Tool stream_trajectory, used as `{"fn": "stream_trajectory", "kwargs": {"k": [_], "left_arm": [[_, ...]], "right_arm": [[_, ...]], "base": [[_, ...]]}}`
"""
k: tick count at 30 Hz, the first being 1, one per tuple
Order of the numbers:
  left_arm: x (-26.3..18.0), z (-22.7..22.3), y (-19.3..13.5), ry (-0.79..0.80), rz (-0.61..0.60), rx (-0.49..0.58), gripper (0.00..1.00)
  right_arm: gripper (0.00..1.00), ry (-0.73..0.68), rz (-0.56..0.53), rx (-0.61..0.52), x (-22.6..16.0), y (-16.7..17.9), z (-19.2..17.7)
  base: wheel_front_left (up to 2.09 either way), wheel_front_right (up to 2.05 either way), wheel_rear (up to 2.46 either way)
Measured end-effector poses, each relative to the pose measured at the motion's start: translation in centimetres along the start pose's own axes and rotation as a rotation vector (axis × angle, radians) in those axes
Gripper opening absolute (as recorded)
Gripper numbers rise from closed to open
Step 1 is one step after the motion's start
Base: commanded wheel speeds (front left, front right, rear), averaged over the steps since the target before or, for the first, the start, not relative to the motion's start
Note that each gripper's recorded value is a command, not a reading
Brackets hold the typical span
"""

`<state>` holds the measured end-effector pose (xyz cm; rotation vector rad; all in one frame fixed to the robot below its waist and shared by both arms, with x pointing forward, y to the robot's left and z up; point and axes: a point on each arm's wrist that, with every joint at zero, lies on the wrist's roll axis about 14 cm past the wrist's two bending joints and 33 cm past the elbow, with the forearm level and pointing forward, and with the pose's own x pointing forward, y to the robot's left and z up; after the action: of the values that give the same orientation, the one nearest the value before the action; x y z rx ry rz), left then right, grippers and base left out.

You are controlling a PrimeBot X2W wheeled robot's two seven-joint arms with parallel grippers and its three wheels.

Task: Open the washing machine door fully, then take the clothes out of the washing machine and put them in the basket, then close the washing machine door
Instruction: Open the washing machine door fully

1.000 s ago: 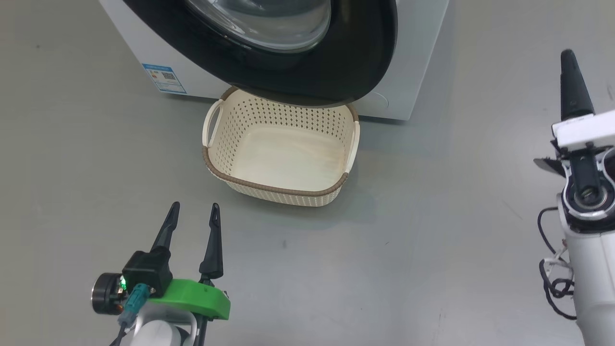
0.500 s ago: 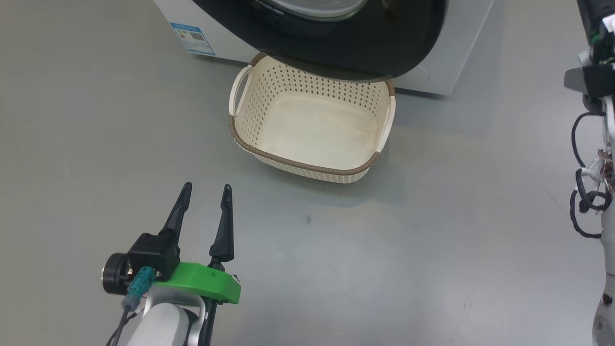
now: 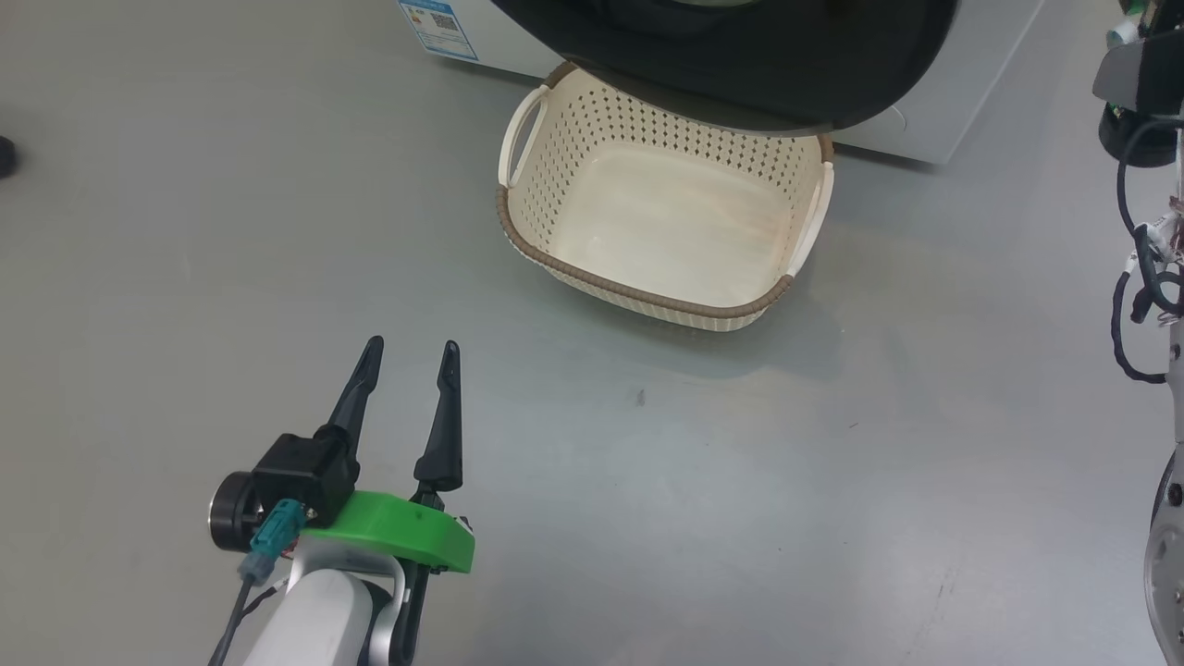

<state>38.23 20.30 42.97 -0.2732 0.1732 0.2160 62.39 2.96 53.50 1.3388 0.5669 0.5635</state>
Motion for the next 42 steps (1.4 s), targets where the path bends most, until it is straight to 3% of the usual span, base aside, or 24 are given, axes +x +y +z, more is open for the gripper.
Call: {"fn": "stream_trajectory", "kwargs": {"k": [5,13,42], "left_arm": [[-0.1,-0.1,0.4,0.004,0.013,-0.004,1.0],[-0.4,0.1,1.1,0.003,0.036,-0.006,1.0],[-0.7,0.8,1.1,-0.017,0.035,-0.01,1.0]], "right_arm": [[0.0,0.068,-0.047,0.054,1.3,-1.8,-1.7],[0.0,0.163,-0.054,0.089,3.0,-1.4,-3.8],[0.0,0.288,-0.131,0.1,2.9,-1.8,-5.5]], "base": [[0.0,0.0,0.0],[0.0,0.0,0.0],[0.0,0.0,0.0]]}}
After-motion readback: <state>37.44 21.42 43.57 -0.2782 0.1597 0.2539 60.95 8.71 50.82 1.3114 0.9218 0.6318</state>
